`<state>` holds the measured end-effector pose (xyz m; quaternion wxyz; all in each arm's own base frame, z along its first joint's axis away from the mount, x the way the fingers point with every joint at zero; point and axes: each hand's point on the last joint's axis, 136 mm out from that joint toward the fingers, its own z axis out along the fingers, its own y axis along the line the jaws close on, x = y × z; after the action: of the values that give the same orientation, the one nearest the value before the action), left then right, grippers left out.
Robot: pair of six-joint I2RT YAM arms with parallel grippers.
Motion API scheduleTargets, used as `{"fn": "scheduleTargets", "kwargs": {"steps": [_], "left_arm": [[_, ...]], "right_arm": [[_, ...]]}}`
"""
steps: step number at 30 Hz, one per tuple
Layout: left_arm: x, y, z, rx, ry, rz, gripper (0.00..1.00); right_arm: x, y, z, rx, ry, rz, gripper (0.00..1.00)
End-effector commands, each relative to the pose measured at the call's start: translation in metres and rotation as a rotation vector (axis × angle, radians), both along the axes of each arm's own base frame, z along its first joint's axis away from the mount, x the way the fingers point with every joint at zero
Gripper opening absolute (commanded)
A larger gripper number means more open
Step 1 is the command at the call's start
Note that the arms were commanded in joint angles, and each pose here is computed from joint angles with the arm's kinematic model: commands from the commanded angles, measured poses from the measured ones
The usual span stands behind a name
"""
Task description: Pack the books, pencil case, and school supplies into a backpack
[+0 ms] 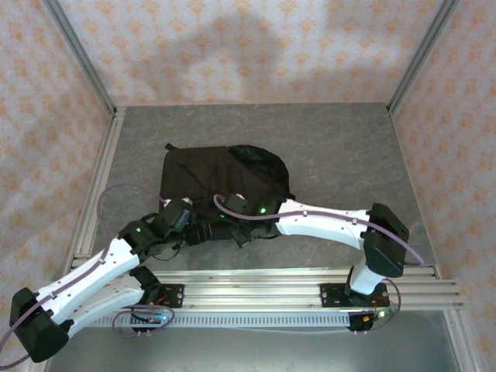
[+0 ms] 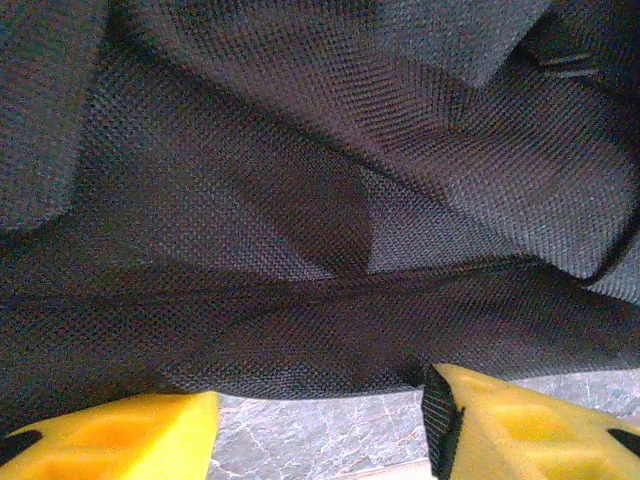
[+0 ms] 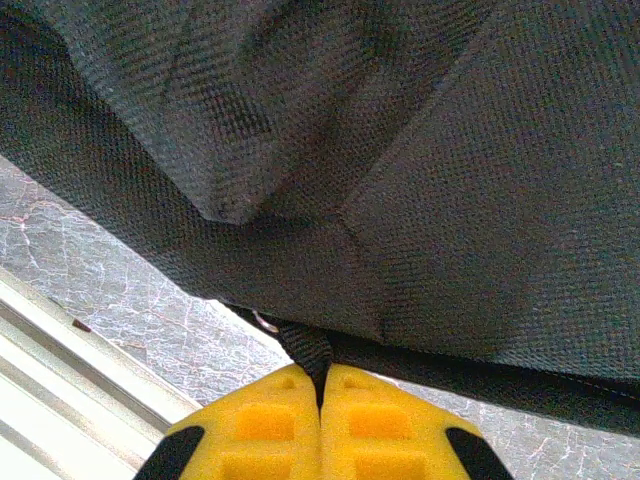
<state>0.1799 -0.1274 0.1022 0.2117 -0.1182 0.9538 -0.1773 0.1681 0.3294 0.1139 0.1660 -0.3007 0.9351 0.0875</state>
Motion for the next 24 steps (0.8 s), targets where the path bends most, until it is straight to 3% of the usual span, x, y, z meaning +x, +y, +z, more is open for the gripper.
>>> {"fn": "scheduleTargets", "kwargs": {"steps": [1,17,24], "left_arm": [[0.011,0.028,-0.003,0.101,-0.047,0.102,0.59],[0.032,0.047,-0.002,0.18,-0.04,0.186,0.58],[0.06,0.042,0.01,0.201,-0.055,0.199,0.58]], "right_arm": [[0.004,-0.017,0.004,-0.033,-0.051,-0.017,0.0],[0.018,-0.058,0.004,-0.026,-0.055,-0.096,0.0],[-0.005,-0.04,0.002,0.087,0.068,-0.021,0.0]]}}
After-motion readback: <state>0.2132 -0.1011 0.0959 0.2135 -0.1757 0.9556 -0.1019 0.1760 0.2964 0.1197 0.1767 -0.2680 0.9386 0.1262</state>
